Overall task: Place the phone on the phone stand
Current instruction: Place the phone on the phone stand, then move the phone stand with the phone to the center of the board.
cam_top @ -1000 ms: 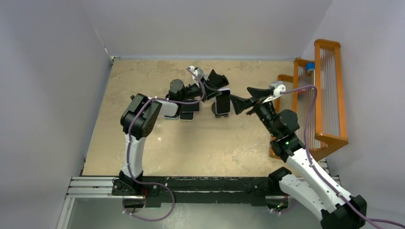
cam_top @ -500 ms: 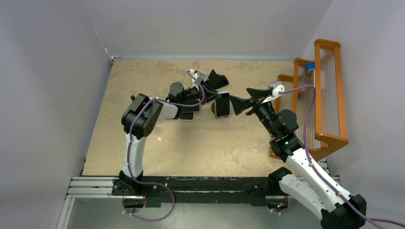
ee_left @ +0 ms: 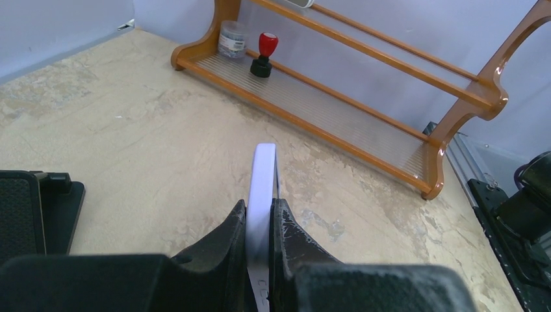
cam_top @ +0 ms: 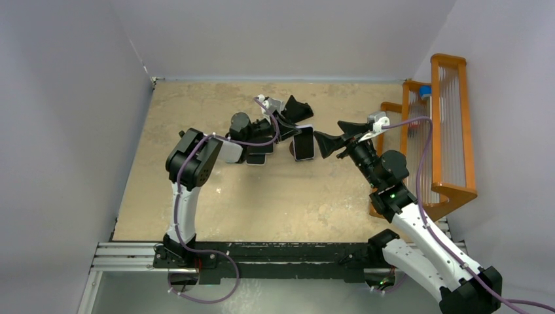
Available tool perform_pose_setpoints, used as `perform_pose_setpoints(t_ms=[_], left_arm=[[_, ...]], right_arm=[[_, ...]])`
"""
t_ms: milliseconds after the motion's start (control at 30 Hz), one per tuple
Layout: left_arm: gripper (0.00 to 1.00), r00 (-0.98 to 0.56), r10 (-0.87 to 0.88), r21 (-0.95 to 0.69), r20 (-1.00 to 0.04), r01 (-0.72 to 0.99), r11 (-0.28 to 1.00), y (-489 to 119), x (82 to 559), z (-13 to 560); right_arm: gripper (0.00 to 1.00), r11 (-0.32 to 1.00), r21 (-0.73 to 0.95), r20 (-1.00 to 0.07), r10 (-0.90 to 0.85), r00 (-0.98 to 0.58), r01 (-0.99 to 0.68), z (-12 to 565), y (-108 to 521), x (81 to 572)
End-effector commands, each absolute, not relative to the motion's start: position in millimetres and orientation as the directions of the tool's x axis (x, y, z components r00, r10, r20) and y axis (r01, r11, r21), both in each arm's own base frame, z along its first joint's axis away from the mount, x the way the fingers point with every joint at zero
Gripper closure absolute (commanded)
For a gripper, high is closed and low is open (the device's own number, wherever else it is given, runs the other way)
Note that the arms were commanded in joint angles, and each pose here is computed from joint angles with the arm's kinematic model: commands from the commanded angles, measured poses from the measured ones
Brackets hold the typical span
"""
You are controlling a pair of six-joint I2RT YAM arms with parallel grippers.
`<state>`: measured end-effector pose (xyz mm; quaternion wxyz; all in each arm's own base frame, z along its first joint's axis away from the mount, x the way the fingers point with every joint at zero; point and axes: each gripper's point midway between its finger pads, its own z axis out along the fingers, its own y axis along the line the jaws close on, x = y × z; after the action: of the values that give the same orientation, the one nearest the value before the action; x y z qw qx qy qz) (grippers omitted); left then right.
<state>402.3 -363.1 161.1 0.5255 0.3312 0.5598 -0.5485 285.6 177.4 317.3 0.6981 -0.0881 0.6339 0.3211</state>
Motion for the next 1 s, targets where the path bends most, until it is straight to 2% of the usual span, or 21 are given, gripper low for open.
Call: perform_pose_setpoints(t_ms=[0, 67, 133, 167, 267, 400, 667, 967], left_arm=[[1.00, -0.151, -0.234, -0.192, -0.961, 0.967, 0.166, -359.7, 411.0, 182.5], [1.00, -0.185, -0.215, -0.219, -0.959, 0.964, 0.149, -362.8, 412.5, 177.3], [0.77, -0.221, -0.203, -0.253, -0.954, 0.957, 0.145, -364.6, 414.7, 170.8], [0.69, -0.237, -0.199, -0.268, -0.951, 0.952, 0.149, -364.9, 415.9, 168.4], [0.55, -0.251, -0.194, -0.284, -0.948, 0.945, 0.163, -363.4, 415.4, 164.0], [0.51, -0.262, -0.178, -0.292, -0.949, 0.941, 0.172, -361.2, 412.3, 156.3], [0.48, -0.330, -0.158, -0.357, -0.931, 0.913, 0.198, -353.7, 400.4, 124.4], [0.41, -0.404, -0.137, -0.425, -0.904, 0.882, 0.203, -359.0, 408.2, 99.3]], right_arm=[[0.01, 0.772, 0.259, -0.941, 0.337, 0.028, -0.580, 328.7, 177.5, 282.6], [0.01, 0.772, 0.260, -0.941, 0.336, 0.026, -0.580, 327.9, 177.7, 282.6], [0.01, 0.772, 0.260, -0.942, 0.336, 0.024, -0.580, 327.2, 177.9, 283.0], [0.01, 0.772, 0.260, -0.942, 0.335, 0.023, -0.579, 326.6, 177.9, 283.1], [0.01, 0.774, 0.258, -0.943, 0.332, 0.024, -0.578, 326.4, 177.7, 283.3], [0.01, 0.772, 0.261, -0.943, 0.332, 0.016, -0.579, 322.2, 178.7, 283.6], [0.01, 0.765, 0.264, -0.943, 0.332, 0.008, -0.587, 318.1, 181.0, 283.6], [0.01, 0.765, 0.259, -0.945, 0.328, 0.010, -0.590, 319.8, 181.4, 283.4]])
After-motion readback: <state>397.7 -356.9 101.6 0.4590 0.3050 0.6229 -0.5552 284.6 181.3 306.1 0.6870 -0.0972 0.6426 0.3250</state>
